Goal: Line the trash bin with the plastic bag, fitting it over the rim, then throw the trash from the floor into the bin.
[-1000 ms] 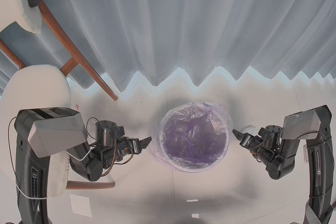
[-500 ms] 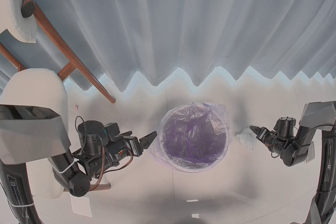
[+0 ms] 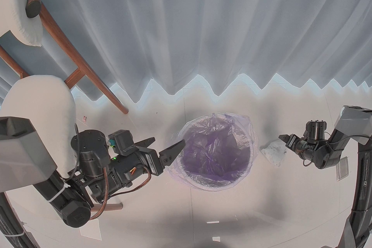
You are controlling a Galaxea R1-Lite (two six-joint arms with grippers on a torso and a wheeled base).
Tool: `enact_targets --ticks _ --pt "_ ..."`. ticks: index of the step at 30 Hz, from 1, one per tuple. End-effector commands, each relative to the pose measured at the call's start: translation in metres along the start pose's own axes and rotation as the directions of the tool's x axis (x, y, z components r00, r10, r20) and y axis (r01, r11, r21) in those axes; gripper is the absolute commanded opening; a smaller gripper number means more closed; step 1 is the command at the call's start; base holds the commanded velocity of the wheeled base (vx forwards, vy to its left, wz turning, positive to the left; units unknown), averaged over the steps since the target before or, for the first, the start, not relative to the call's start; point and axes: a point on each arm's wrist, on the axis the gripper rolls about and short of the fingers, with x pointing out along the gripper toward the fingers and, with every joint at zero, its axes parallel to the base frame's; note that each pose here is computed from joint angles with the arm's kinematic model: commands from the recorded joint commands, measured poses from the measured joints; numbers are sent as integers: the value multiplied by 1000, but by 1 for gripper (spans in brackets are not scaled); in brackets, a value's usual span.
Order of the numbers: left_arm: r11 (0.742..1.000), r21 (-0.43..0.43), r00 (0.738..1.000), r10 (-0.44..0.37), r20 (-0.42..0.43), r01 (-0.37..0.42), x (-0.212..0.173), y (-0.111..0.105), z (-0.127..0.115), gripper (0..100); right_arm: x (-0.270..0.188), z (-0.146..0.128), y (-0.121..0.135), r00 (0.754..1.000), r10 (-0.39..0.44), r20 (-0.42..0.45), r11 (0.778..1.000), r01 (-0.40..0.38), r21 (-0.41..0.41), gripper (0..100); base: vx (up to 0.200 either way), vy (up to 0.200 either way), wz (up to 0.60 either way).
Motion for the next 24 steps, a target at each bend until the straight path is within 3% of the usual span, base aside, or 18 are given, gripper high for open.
enact_targets --ticks 1,11,18,24 --pt "999 15 995 -53 90 52 -15 -17 25 100 18 3 0 1000 -7 -13 1000 7 -18 100 0 0 0" --pt "994 55 973 -103 204 94 -38 -31 57 100 38 -8 -9 996 -53 -73 996 48 -71 100 0 0 0" --pt "991 105 964 -108 244 84 -52 -35 72 100 46 -15 -13 991 -82 -105 992 71 -105 100 0 0 0" --pt "986 163 957 -86 276 41 -65 -32 86 100 60 -4 -3 988 -92 -126 991 78 -113 100 0 0 0"
